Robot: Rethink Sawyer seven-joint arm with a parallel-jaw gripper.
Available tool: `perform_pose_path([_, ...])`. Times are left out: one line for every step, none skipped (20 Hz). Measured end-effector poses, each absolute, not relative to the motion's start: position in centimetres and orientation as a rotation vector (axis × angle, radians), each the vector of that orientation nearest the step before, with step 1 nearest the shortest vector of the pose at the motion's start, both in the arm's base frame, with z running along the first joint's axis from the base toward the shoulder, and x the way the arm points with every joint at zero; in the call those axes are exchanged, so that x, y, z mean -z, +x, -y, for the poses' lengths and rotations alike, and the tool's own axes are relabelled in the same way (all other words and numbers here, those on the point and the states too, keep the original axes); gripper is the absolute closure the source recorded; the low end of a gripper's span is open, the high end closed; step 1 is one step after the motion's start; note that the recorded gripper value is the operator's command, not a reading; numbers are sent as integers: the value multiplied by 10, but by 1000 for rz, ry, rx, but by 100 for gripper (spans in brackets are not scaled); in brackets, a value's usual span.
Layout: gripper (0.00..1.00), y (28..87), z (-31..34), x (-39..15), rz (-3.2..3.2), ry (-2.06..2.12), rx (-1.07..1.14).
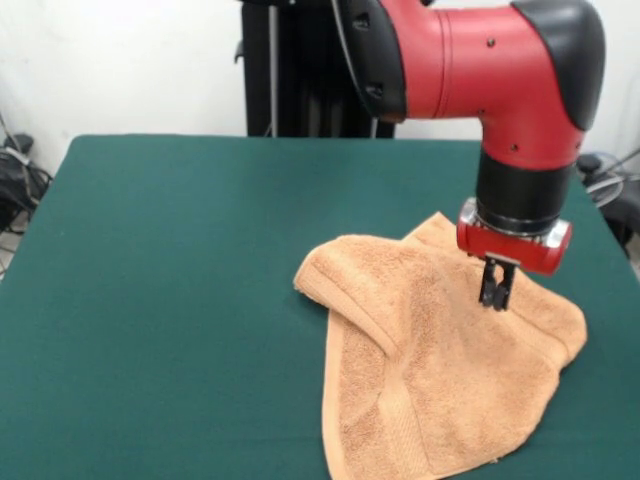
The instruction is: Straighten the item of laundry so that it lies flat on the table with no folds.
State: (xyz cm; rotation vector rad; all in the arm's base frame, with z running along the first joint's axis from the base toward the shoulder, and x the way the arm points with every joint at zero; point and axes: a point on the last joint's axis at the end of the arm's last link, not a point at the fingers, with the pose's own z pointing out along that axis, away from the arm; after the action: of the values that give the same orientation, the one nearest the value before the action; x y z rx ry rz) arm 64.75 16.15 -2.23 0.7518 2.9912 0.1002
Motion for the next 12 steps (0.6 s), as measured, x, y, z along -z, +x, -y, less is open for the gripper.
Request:
perform_pose_path([100,648,-161,23,-2993,753,-99])
perform_pose_path([100,649,-161,24,-2995,755,-98])
perform_pose_path([100,651,-160,25,-2999,758,-96])
perform_pose_path([100,653,-158,26,-3005,764,-92])
perform_pose_path([100,654,-157,26,-3009,767,-90])
perform_pose_path([100,655,-156,27,-3013,771,-88])
perform_pose_path([100,656,-155,27,-3017,775,-85])
perform_pose_path([100,658,-153,28,-3022,780,-82])
perform_pose_path([100,659,-151,29,-3024,785,-80])
perform_pose_path([100,662,-149,30,-3027,791,-78])
perform_pose_path([100,663,-148,32,-3027,795,-77])
perform_pose_path([100,667,-145,35,-3026,803,-77])
